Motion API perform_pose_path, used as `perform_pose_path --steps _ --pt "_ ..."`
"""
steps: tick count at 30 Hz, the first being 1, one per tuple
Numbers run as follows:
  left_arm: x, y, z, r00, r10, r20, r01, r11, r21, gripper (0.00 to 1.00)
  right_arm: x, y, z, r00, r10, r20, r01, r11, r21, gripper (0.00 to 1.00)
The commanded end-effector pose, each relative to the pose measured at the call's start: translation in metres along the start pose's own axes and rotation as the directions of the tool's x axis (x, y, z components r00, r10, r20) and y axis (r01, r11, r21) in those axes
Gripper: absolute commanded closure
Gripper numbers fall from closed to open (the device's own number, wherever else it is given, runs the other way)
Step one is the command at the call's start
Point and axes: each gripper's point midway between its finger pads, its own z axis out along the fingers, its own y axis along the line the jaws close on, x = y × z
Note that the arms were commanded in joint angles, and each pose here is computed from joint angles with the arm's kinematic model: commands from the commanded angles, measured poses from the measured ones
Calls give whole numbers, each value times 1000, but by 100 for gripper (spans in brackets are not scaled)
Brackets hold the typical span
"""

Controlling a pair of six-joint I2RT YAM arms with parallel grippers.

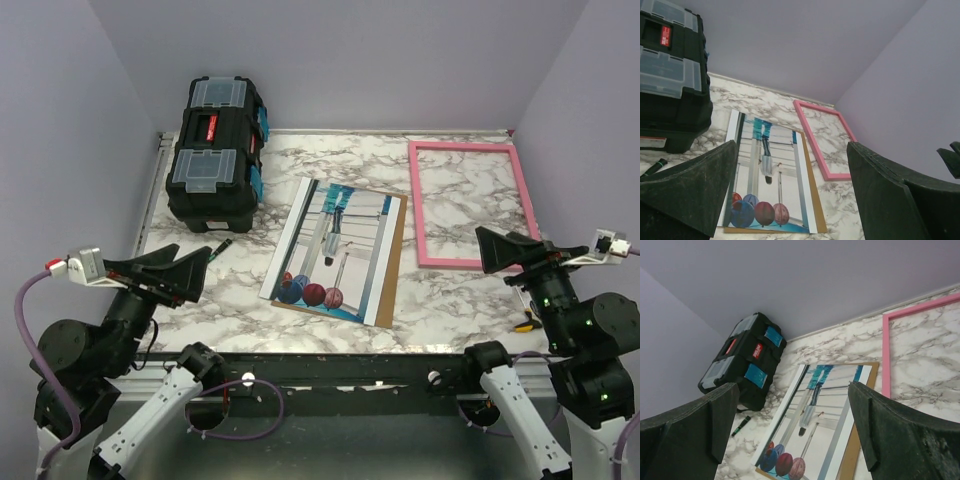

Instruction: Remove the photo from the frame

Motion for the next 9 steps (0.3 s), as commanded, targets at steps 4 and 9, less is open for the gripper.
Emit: perform_pose_path --steps 4,9 --pt "-6 20 -8 998 58 34 -54 994 -91 5 -23 -2 -10 998 -19 52 16 998 55 0" --pt "-4 21 -4 998 61 27 -58 994 -94 5 -10 -9 1 999 -41 -31 43 995 95 0"
